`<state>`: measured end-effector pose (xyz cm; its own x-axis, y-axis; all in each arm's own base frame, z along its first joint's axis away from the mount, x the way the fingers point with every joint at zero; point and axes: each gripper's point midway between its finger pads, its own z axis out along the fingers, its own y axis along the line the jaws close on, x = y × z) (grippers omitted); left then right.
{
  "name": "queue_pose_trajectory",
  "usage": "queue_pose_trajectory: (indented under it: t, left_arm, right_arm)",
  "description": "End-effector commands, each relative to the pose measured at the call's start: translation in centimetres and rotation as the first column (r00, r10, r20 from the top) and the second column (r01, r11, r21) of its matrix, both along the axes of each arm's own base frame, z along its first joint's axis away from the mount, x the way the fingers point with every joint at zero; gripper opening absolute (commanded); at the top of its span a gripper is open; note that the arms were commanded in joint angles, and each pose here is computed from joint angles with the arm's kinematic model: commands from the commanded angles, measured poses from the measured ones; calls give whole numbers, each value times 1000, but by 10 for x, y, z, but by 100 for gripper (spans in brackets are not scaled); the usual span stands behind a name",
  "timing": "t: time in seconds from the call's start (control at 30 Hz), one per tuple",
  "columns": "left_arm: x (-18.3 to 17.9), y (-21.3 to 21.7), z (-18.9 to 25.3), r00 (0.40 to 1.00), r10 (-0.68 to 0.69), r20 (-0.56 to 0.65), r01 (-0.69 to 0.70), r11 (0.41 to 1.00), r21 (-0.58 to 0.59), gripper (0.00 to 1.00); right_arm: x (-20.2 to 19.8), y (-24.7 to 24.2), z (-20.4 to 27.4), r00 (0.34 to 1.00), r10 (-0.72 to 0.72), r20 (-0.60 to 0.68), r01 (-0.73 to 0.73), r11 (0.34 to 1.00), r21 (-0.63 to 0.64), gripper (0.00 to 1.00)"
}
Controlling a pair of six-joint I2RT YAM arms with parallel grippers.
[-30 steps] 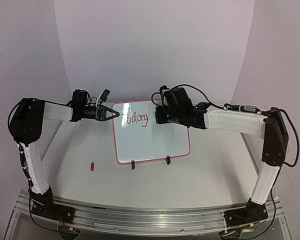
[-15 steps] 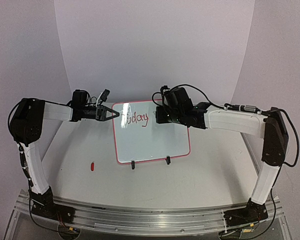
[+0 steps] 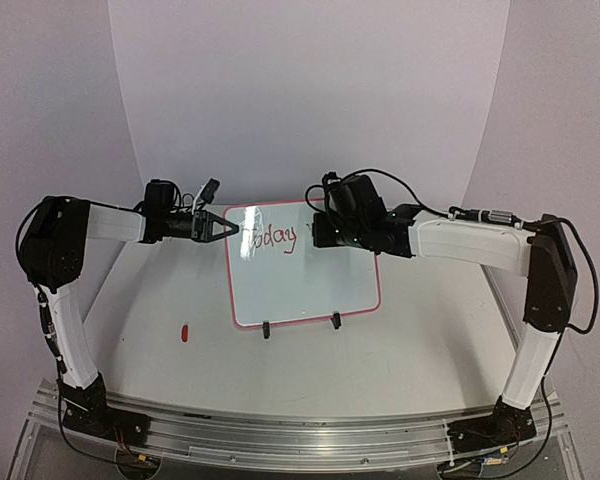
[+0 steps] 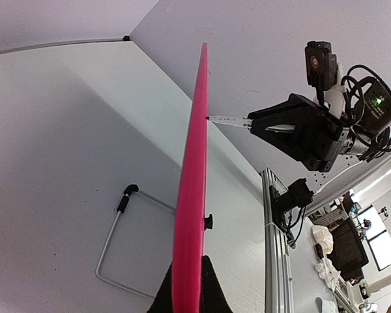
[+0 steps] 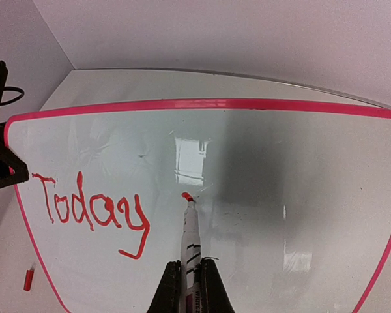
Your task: Write a sentence on the whiteboard
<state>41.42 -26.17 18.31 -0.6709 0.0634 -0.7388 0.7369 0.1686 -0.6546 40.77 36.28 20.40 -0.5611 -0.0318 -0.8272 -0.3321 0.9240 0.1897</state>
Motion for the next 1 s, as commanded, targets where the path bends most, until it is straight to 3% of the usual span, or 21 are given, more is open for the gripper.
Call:
queue_pose_trajectory:
  t: [0.0, 0.4, 0.97]
  left_arm:
    - [10, -3, -16, 996, 39, 79, -43, 998, 49, 0]
    - [11, -3, -14, 996, 44, 82, -48, 998, 50, 0]
    - [11, -2, -14, 996, 41, 84, -46, 998, 49, 0]
  right_arm:
    - [0, -4, 26, 1000, 13, 25, -14, 1000, 16, 0]
    - [-13, -4, 29, 998, 59, 13, -60, 997, 50, 0]
    - [-1, 5, 8, 999, 40, -16, -40, 999, 22, 0]
